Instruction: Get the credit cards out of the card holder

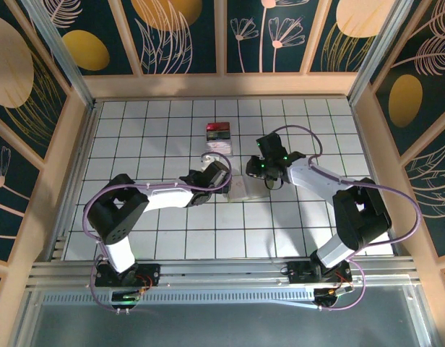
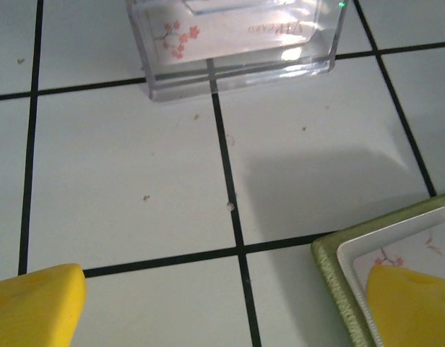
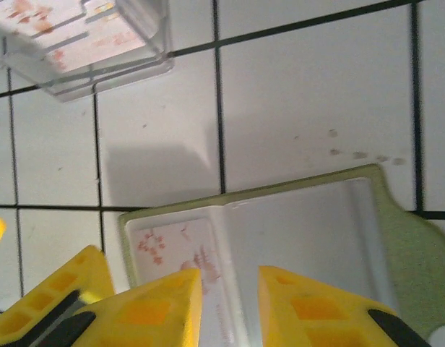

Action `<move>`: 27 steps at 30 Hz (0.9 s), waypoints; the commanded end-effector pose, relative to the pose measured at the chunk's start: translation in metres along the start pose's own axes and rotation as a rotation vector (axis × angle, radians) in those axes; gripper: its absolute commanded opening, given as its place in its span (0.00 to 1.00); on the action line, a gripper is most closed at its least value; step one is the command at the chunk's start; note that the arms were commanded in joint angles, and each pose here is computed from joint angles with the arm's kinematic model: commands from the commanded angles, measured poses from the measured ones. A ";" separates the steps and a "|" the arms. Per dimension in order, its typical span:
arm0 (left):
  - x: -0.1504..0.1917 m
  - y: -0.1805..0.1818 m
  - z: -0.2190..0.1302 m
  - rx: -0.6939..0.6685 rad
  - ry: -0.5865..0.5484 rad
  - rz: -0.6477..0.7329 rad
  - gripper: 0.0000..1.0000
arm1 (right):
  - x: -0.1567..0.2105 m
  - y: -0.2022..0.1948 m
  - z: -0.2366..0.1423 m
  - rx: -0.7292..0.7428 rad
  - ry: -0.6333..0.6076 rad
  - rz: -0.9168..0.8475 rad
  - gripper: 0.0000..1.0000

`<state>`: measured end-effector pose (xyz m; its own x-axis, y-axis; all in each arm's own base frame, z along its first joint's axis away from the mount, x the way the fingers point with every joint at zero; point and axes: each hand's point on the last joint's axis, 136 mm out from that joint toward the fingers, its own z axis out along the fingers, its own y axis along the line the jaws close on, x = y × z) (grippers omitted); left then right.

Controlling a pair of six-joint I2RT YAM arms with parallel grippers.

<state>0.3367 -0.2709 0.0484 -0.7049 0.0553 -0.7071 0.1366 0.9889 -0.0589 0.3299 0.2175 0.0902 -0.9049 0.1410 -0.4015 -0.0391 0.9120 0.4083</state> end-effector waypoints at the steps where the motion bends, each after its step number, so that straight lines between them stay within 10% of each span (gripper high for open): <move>1: 0.011 0.007 0.001 -0.034 0.037 0.000 0.99 | 0.013 0.009 0.009 -0.078 0.057 0.002 0.26; 27: 0.036 0.008 0.017 -0.042 0.101 0.028 0.99 | 0.053 0.008 0.047 -0.011 0.195 -0.014 0.26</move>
<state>0.3280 -0.2627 0.0200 -0.7536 0.0876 -0.6515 0.1253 0.9921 -0.0115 0.3019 0.2525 0.0402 -0.9656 0.0392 -0.2571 -0.0799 0.8960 0.4367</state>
